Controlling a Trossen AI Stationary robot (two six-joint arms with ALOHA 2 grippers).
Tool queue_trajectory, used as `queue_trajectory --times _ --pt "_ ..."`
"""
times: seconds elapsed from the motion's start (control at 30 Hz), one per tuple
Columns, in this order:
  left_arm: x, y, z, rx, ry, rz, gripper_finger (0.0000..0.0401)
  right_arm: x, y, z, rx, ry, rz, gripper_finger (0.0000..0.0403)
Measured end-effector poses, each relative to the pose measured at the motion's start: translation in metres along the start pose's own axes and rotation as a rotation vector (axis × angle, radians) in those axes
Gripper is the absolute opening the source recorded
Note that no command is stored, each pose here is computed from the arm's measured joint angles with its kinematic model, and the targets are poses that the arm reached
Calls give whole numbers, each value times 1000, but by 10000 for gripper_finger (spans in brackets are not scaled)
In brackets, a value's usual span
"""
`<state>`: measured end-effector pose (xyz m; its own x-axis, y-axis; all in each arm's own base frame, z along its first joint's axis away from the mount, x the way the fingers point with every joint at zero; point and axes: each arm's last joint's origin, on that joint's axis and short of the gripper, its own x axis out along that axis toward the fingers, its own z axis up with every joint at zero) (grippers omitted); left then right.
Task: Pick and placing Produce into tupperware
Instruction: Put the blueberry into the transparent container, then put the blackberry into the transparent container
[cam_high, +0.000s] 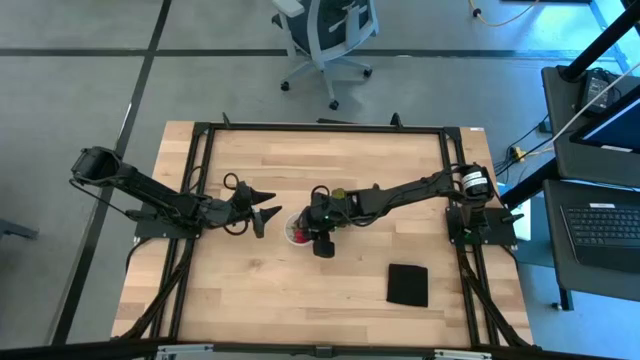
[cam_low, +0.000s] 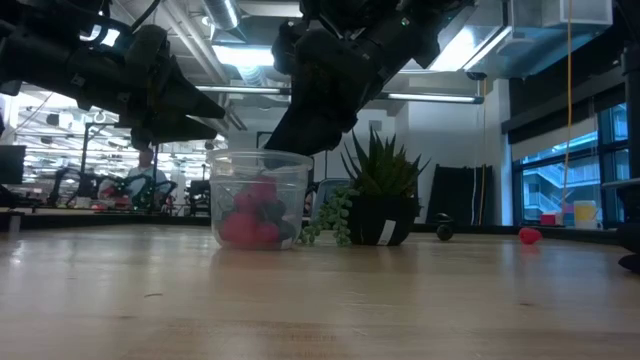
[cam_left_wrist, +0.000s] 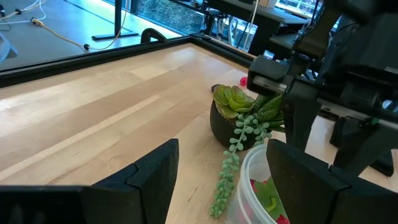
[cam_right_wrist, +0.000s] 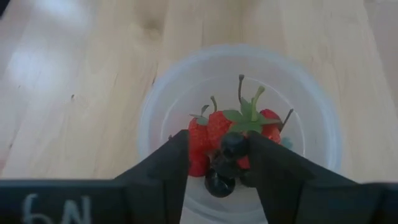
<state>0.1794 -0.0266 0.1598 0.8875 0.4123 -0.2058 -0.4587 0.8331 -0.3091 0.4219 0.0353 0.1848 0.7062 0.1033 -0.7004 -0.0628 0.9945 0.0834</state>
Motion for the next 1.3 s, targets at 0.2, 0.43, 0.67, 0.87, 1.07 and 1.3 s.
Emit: queue_trajectory --times 0.2,0.43,0.67,0.87,1.07,1.3 --pt "0 0 0 0 0 0 236 -16 1 10 -4 -44 3 167" --pt "0 0 0 0 0 0 236 -35 1 19 -25 -84 1 167" --pt "0 0 0 -1 -1 -1 236 -95 -6 34 -7 -109 -20 167" --pt "0 0 0 -2 -1 -1 236 -181 -17 32 1 -96 -131 167" --pt "0 0 0 -2 -1 -1 236 -243 -29 7 49 14 -322 167" --pt "0 0 0 -2 -1 -1 236 -265 -58 -14 309 128 -428 182"
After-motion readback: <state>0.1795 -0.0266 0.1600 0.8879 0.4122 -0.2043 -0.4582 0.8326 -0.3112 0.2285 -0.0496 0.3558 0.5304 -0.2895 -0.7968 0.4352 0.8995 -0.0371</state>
